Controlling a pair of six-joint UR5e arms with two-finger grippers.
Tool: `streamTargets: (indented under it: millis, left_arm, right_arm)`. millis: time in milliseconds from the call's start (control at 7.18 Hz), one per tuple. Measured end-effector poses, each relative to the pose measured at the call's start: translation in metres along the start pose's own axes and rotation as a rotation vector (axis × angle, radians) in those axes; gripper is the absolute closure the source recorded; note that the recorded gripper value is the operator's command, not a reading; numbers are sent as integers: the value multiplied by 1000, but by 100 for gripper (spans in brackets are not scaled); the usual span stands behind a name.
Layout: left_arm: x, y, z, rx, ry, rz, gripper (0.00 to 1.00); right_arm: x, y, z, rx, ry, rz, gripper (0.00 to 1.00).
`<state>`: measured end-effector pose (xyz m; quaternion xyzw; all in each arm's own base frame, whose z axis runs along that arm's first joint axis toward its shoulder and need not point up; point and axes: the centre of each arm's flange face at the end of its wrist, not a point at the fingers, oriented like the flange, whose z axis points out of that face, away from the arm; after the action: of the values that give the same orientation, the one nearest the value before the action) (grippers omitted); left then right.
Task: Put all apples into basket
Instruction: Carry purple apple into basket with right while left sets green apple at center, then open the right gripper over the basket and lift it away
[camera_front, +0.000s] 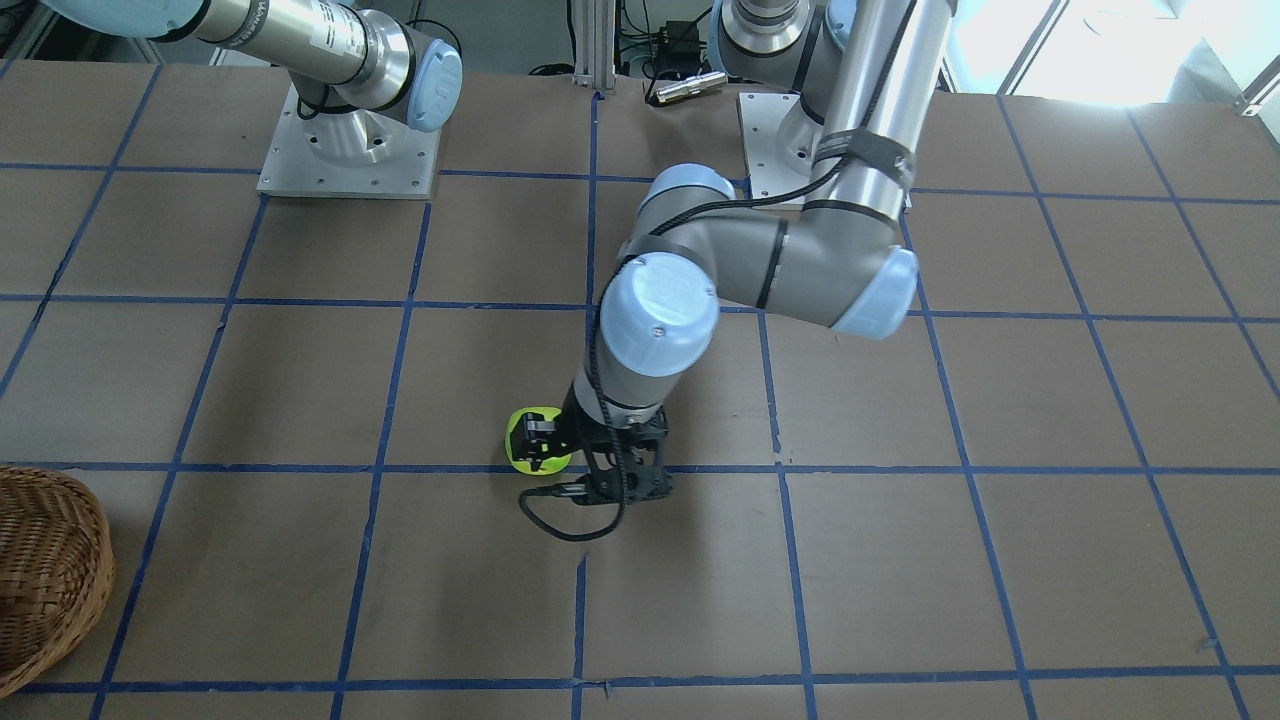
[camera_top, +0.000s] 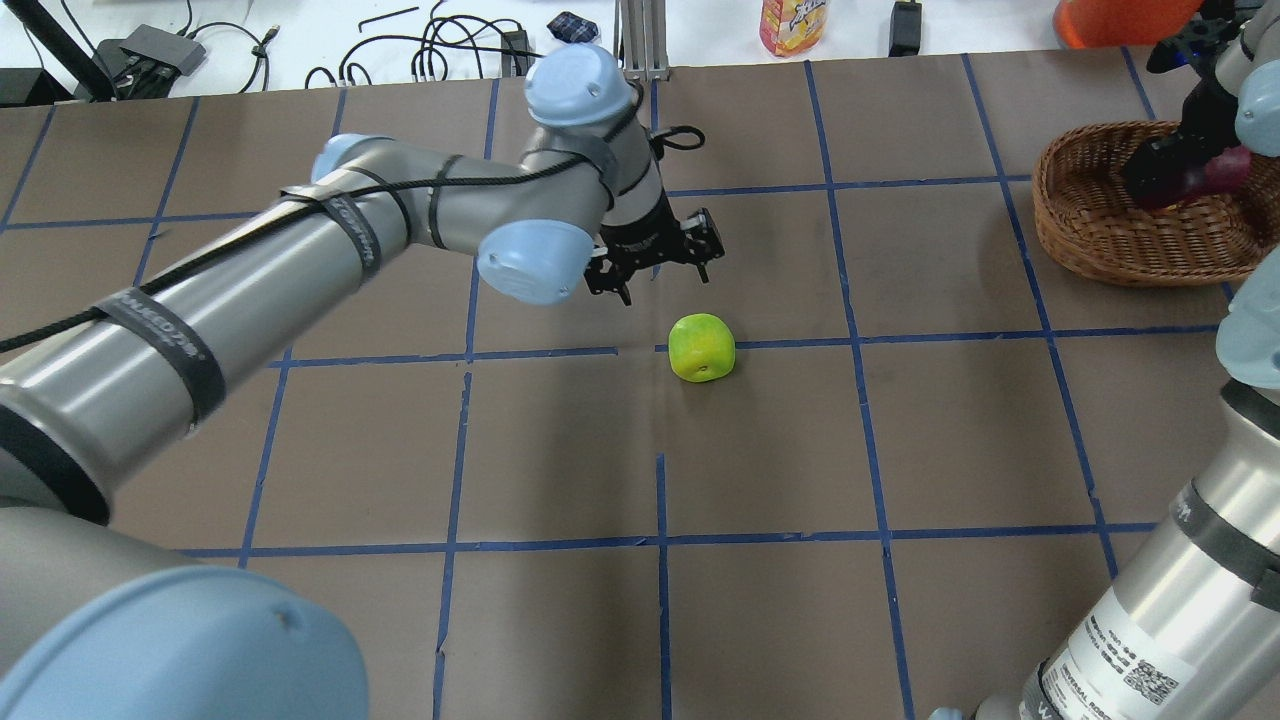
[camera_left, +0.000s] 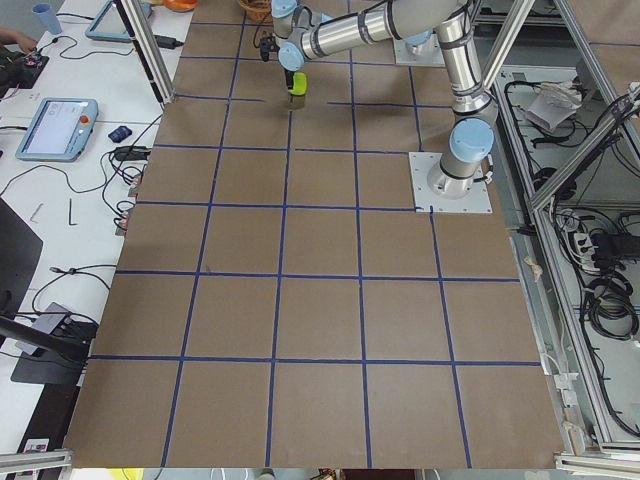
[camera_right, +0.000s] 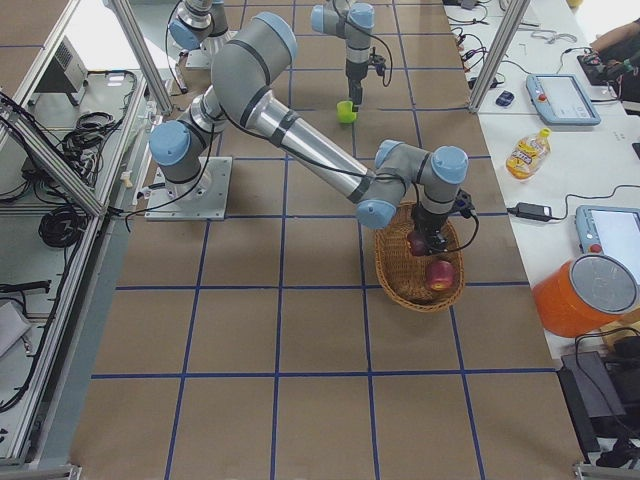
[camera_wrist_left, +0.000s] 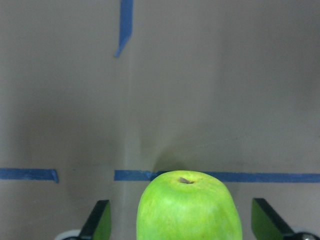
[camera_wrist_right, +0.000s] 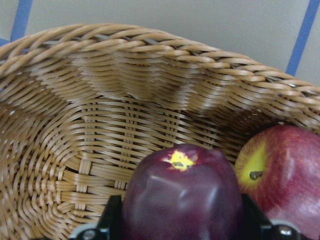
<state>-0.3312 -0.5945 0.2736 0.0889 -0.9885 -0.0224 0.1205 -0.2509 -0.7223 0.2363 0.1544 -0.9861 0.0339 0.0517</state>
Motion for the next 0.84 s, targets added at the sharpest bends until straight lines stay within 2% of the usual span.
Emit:
streamTargets:
  millis: [139, 279, 418, 557, 697, 836]
  left_arm:
    - [-26, -12, -42, -15, 21, -12, 0]
    - [-51, -14, -83, -18, 5, -6, 0]
    - [-84, -12, -121, -9, -66, 41, 0]
    - [-123, -8, -155, -7, -169, 118, 0]
    - [-147, 1, -184, -6, -229, 177, 0]
    - [-154, 16, -211, 8, -252, 219, 0]
  right_arm:
    - [2, -3, 5, 7, 1, 0, 1]
    - [3, -3, 6, 8, 0, 0, 0]
    - [3, -3, 3, 9, -2, 2, 0]
    - [1, -3, -2, 6, -6, 1, 0]
    - [-5, -3, -12, -3, -17, -3, 0]
    - [-18, -6, -29, -14, -30, -14, 0]
